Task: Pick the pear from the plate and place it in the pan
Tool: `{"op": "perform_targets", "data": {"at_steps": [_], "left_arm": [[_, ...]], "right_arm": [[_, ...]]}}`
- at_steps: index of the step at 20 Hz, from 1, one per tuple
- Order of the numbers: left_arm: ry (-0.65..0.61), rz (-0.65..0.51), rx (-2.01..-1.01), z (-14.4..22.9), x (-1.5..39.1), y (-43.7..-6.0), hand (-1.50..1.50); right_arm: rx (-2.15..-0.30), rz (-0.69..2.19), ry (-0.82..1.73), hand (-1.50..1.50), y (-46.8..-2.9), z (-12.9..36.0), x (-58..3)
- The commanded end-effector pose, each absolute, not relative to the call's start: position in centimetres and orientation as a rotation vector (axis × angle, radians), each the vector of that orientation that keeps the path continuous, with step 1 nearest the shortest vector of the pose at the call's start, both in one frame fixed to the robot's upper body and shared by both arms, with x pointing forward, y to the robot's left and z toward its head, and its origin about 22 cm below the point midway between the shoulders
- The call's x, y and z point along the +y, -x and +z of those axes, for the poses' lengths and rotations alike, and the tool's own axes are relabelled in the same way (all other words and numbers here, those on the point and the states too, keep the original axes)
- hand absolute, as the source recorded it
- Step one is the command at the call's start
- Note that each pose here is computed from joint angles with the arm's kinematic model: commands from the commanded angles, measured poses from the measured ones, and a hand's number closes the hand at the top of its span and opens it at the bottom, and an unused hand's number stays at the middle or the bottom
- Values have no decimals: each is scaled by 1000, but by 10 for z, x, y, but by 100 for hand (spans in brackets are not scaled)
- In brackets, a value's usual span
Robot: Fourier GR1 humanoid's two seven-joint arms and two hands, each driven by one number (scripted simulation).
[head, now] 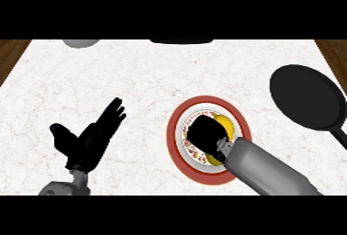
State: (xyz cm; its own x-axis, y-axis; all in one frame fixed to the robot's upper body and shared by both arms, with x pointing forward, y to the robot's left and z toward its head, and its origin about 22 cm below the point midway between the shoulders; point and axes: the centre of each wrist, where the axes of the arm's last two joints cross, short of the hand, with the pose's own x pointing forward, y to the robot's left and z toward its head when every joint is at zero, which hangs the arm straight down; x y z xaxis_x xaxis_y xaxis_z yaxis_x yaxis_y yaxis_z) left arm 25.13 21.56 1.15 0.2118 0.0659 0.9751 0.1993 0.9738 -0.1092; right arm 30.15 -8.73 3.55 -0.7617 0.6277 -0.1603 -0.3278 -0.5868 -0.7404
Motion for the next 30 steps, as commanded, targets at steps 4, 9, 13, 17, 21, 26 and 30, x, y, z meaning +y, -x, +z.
{"op": "perform_targets", "data": {"at_steps": [4, 9, 13, 17, 21, 26, 30], "left_arm": [[228, -86, -1364, 4, 215, -256, 0], [206, -48, -1364, 12, 220, -253, 0], [176, -42, -1355, 4, 230, -245, 0], [184, -45, -1360, 13, 227, -252, 0], [224, -63, -1332, 9, 226, -251, 0], [221, -79, -1348, 9, 233, -241, 0], [223, -64, -1349, 14, 218, -257, 0]], "right_arm": [[-1070, 2422, 615, 150, -316, 17, -87], [-880, 1703, 792, 150, -332, 14, -125], [-797, 1231, 902, 150, -339, 18, -133], [-913, 889, 1180, 150, -343, 55, -106], [-1089, 654, 1350, 150, -334, 86, -82], [-1229, 375, 1319, 150, -320, 109, -90], [-1339, 188, 1215, 150, -314, 121, -105]]}}
